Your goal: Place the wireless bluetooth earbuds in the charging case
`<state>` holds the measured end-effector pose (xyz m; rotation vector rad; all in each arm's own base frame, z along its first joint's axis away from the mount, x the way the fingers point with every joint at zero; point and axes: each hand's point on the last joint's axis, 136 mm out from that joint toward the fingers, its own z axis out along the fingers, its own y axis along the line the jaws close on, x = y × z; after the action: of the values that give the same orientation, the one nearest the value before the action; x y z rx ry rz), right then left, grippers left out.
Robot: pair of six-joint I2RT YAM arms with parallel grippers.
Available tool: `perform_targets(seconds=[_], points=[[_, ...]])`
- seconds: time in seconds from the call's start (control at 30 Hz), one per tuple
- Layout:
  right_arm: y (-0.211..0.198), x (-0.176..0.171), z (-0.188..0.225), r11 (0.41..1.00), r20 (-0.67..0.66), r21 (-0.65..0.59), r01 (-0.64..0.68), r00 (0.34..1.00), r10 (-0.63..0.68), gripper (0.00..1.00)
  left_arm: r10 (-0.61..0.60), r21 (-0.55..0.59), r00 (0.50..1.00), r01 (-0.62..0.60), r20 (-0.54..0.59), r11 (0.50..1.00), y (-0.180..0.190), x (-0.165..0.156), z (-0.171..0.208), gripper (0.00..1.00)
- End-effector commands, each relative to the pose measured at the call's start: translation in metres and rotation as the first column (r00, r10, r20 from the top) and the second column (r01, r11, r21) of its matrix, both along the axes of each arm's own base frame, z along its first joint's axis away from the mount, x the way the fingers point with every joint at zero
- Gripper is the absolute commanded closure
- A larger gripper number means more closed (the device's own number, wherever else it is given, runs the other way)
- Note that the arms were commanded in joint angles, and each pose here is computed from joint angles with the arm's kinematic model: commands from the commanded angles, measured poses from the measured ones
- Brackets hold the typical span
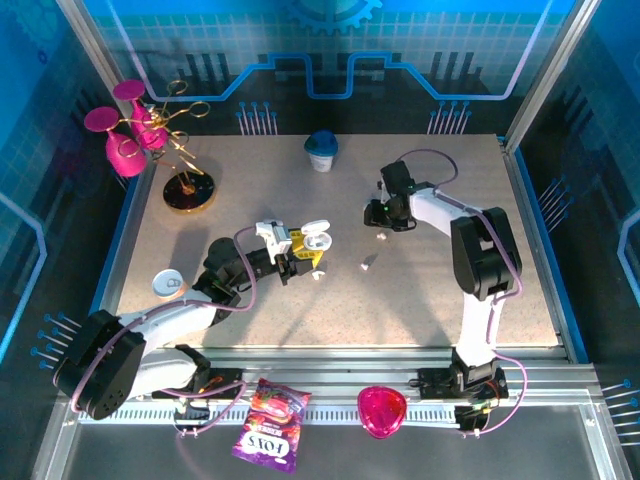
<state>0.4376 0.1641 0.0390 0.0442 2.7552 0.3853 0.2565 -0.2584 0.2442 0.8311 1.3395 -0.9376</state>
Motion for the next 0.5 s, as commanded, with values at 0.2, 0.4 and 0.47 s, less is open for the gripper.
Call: perform_targets(seconds=[0.2, 0.4, 0.47], points=[[0.017, -0.024, -0.014, 0.99, -0.086, -0.059, -0.125, 0.989, 0.12, 0.56, -0.024, 0.002, 0.999, 0.024, 0.026, 1.0, -0.001, -0.007, 0.003, 0.76], [0.011, -0.044, -0.011, 0.977, -0.115, -0.138, -0.165, 0.982, 0.15, 0.56, -0.026, -0.001, 0.999, 0.026, 0.028, 1.0, -0.001, -0.007, 0.004, 0.76], [0.011, -0.05, -0.009, 0.972, -0.12, -0.152, -0.179, 0.979, 0.162, 0.56, -0.027, -0.002, 0.999, 0.027, 0.028, 1.0, -0.001, -0.007, 0.004, 0.76]])
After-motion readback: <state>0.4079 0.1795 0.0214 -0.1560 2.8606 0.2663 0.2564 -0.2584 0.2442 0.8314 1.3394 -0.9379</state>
